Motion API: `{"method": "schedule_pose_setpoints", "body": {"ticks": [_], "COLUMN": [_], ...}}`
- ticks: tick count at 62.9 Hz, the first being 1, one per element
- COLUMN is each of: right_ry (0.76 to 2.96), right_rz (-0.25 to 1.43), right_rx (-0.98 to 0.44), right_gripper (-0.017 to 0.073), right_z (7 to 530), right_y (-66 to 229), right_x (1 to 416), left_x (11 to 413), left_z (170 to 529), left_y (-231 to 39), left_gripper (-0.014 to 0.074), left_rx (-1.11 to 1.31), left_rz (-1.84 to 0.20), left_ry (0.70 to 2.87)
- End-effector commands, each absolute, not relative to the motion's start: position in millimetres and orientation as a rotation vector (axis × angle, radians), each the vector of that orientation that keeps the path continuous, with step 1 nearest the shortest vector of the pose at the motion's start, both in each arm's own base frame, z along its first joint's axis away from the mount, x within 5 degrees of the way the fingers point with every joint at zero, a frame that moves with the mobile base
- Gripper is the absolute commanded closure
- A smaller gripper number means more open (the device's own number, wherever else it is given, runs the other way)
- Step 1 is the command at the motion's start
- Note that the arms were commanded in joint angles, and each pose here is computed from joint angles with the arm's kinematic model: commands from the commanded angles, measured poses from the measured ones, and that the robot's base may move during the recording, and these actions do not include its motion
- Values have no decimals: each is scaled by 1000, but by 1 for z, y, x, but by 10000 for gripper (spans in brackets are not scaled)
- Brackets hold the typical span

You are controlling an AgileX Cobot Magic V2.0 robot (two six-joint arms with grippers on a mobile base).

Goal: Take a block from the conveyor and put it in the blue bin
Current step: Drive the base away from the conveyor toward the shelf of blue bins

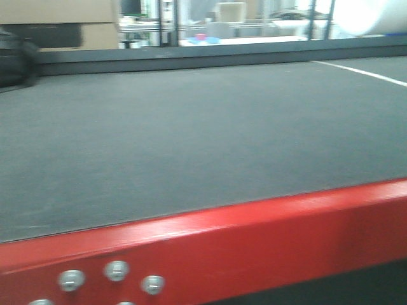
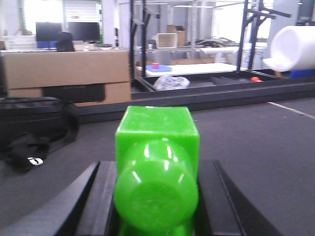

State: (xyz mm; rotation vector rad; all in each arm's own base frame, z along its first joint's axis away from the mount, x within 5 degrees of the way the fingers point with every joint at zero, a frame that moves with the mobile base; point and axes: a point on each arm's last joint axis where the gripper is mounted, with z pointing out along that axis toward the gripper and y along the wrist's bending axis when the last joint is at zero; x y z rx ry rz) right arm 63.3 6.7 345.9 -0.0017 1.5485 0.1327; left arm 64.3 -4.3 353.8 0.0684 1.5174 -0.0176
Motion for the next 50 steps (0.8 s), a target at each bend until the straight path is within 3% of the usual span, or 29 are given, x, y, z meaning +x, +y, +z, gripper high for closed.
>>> {"method": "schedule_pose_setpoints", "body": {"ticks": [1, 50], "right_ry": [1518, 1518], "right_rz": [122, 122], "right_rx": [-2, -2], "right_gripper": [721, 721], "right_z": [350, 350], "right_y": [6, 6], "right_x": [62, 62], "left_x": [64, 64], "left_z": [356, 356], "left_y": [-5, -5], "left_gripper": [705, 705], "left_rx": [69, 69], "left_rz": [-22, -22], "left_ry": [1494, 1494]}}
